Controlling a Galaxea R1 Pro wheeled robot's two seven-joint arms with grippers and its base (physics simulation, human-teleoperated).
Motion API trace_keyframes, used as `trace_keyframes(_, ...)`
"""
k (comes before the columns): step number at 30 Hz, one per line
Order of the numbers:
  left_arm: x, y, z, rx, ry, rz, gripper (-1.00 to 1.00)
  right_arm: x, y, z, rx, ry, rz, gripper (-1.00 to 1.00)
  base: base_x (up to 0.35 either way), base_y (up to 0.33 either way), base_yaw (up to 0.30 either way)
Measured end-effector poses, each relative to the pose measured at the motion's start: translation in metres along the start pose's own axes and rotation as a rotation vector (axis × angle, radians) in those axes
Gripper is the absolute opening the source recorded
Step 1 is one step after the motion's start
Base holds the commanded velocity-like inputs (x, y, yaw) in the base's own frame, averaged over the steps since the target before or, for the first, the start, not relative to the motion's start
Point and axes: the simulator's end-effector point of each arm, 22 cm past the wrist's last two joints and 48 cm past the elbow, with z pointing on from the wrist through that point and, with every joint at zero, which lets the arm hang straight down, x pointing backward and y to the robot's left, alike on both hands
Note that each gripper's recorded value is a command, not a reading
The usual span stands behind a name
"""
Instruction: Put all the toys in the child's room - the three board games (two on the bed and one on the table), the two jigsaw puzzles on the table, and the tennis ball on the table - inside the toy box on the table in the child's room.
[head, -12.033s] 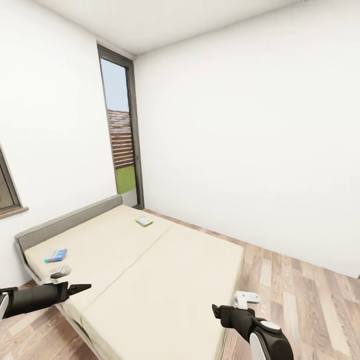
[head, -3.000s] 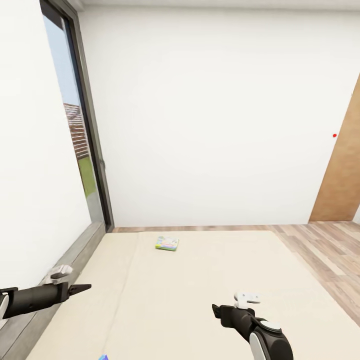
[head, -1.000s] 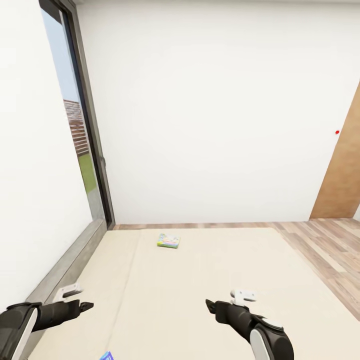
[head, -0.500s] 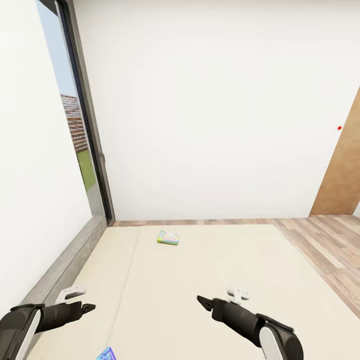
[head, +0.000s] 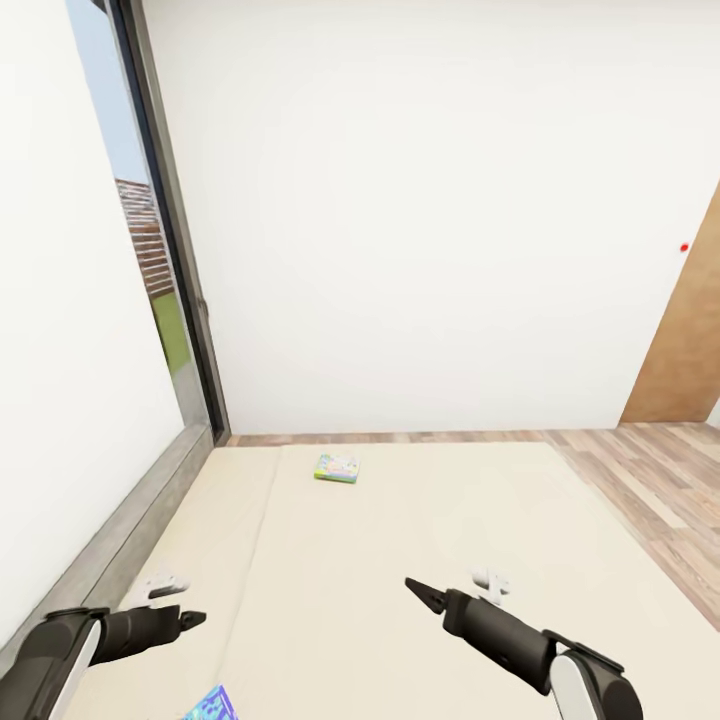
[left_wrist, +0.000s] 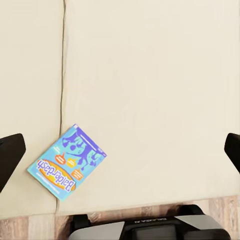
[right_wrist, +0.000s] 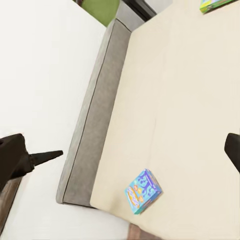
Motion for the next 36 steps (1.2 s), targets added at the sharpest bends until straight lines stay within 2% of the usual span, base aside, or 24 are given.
trace_keyframes(5,0.003,-0.001,0.003,0.000,0.012,0.006,1.00,0.002,0.005,-0.001,-0.039,0.008,0.015,1.00,0.000,0.000,0.000)
trace_keyframes(11,0.009,0.001,0.007,-0.002,0.027,0.005,1.00,0.005,0.007,0.001,-0.055,0.016,0.029,1.00,0.000,0.000,0.000)
trace_keyframes(36,0.026,0.007,0.020,-0.010,0.074,-0.007,1.00,0.016,-0.006,0.007,-0.042,0.042,0.060,1.00,0.000,0.000,0.000)
